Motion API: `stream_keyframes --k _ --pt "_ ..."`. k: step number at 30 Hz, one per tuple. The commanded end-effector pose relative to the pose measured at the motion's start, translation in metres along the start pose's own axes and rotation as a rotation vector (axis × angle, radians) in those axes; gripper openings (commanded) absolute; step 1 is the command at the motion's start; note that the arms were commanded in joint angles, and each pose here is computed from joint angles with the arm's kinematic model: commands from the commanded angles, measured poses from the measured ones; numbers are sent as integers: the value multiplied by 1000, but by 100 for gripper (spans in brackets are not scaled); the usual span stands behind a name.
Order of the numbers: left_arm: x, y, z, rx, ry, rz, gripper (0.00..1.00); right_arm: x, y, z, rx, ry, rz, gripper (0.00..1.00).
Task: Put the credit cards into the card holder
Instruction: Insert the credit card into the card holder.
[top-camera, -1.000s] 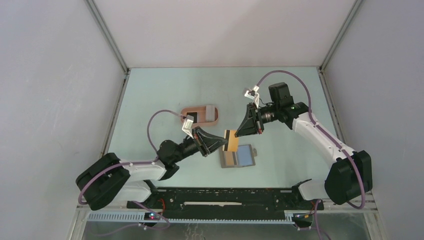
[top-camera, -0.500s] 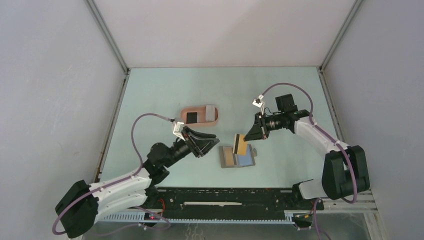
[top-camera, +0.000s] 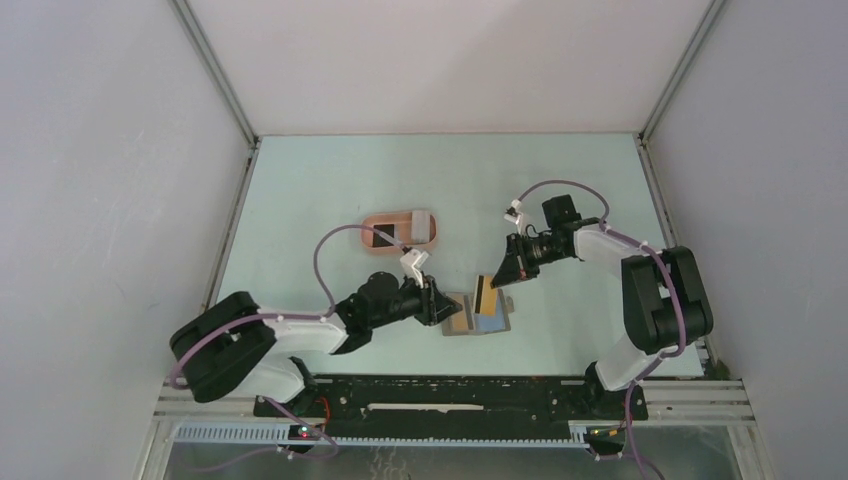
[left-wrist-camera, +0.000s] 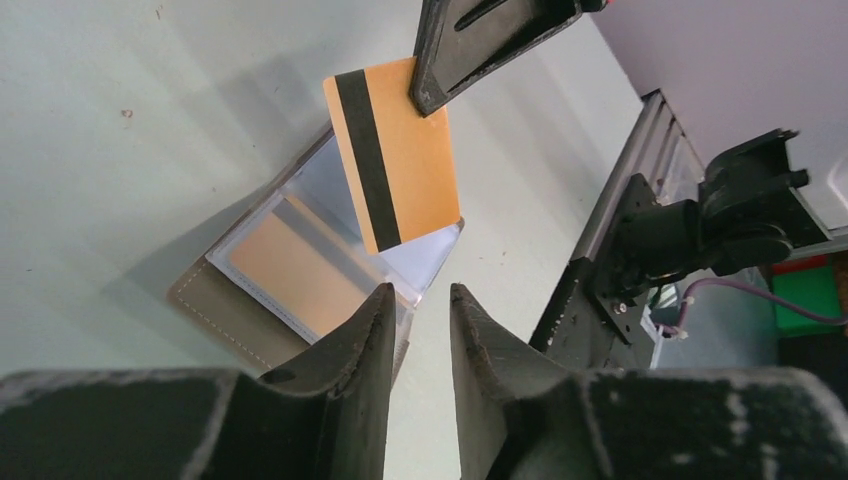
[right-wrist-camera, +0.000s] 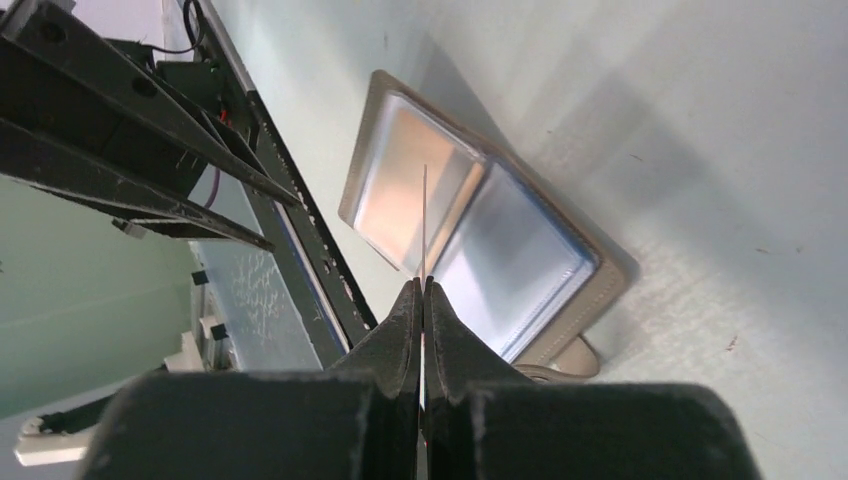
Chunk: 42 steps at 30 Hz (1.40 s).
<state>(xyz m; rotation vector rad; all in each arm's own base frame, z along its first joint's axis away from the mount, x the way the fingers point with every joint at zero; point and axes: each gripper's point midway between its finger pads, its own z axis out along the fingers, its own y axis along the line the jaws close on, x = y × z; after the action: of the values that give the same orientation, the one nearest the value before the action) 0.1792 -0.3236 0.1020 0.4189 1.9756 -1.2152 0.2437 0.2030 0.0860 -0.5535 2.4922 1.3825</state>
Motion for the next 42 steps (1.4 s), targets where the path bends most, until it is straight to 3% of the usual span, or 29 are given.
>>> stream_keyframes --k 1,18,42 --pt "-11 -5 21 8 -12 31 31 -5 -8 2 -6 -11 55 0" --pt "45 52 21 -206 130 -49 20 6 -19 13 -47 42 142 0" --pt "56 63 17 -255 149 -93 18 16 -25 32 56 102 173 0"
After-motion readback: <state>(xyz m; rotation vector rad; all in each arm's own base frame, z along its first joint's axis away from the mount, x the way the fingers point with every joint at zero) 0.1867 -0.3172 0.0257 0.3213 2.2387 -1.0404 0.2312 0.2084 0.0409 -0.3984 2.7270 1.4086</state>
